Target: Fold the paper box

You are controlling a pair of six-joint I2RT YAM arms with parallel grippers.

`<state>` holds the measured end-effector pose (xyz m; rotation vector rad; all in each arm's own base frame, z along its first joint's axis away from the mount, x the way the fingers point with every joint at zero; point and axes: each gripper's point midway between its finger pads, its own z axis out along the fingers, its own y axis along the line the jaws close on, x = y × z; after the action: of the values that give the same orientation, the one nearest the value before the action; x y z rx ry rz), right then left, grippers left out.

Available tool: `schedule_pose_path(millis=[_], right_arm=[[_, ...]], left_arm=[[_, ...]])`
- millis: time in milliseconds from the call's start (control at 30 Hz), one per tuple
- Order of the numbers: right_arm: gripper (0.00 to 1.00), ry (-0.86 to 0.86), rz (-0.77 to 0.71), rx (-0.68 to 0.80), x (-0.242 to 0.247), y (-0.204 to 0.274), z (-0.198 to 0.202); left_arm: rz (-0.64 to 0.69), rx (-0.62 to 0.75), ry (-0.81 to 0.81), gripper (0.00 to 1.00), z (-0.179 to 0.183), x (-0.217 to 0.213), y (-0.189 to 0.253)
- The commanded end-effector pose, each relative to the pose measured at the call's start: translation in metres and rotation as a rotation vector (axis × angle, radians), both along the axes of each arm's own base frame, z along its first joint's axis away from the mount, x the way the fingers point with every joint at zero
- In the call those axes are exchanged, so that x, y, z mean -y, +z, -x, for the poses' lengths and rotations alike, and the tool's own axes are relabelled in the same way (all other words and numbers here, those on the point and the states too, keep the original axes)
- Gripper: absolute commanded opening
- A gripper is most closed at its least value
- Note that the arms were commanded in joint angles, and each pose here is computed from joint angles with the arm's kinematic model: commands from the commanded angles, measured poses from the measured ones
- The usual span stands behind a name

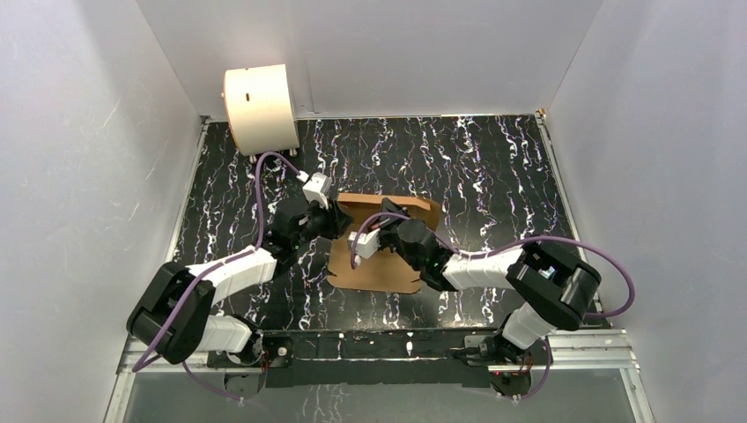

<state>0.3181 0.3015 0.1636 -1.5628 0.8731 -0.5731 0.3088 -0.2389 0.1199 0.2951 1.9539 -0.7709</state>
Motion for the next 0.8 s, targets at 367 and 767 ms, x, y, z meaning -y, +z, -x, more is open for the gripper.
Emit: schedule_pose_path(millis=[367, 767], right_arm=[[0.0, 0.05, -0.04, 0.081, -0.01, 0.004, 0.034], [0.0, 0.057, -0.038, 0.073, -0.015, 0.005, 0.032]], left_arm=[[-0.017, 0.094, -0.036, 0.33, 0.027, -0.012, 0.014], [-0.002, 0.326, 0.134, 0.38, 0.019, -0.05, 0.091]])
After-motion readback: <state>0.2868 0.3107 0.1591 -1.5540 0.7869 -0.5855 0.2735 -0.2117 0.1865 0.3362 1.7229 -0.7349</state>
